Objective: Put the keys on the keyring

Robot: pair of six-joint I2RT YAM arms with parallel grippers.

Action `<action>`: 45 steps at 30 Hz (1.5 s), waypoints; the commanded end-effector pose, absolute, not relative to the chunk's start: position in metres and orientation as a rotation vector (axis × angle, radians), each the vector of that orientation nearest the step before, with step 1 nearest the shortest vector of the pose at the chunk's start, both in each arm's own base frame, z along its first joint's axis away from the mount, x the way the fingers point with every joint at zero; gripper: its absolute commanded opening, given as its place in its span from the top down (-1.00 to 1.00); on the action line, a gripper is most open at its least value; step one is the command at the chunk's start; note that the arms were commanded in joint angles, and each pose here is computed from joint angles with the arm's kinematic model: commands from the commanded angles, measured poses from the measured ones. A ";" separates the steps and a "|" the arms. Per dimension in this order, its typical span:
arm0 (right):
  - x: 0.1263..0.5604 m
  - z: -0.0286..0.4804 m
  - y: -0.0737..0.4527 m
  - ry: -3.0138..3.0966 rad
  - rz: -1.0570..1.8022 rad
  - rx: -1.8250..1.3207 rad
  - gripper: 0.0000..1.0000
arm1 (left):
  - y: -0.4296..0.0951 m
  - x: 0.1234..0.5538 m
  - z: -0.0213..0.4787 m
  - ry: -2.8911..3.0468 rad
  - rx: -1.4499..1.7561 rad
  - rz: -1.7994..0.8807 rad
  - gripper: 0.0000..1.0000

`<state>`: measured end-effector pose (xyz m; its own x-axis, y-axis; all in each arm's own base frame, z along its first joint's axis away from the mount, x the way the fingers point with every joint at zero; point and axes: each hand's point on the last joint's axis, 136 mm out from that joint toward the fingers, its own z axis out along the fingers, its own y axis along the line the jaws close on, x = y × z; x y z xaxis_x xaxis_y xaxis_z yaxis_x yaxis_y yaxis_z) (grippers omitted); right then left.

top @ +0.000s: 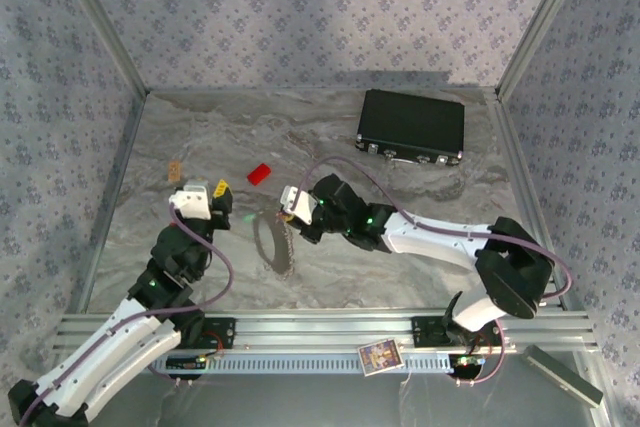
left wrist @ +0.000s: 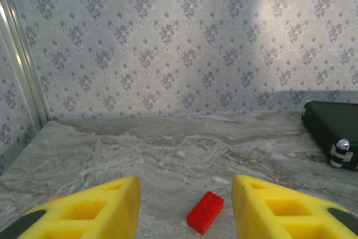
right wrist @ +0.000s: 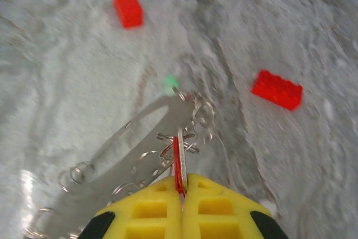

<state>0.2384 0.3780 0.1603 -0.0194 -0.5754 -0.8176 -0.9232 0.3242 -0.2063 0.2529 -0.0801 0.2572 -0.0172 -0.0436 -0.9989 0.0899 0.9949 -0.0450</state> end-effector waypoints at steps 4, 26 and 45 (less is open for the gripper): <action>0.271 0.130 0.330 1.821 0.185 -1.421 1.00 | -0.079 0.259 0.255 1.612 0.003 -0.109 0.06; 0.252 0.036 0.222 2.044 -0.489 -1.854 0.75 | -0.065 0.278 0.203 1.760 -0.054 -0.022 0.01; 0.334 0.172 0.054 1.920 -0.117 -0.247 0.03 | -0.023 0.314 0.174 1.816 -0.037 0.203 -0.04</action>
<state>0.3216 0.0889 0.1638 -0.4029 -0.4389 -0.8032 -0.3193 0.8898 -0.3261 0.3063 -0.0306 0.1687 -0.2952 0.0714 -0.9527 -0.1207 0.9864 0.1114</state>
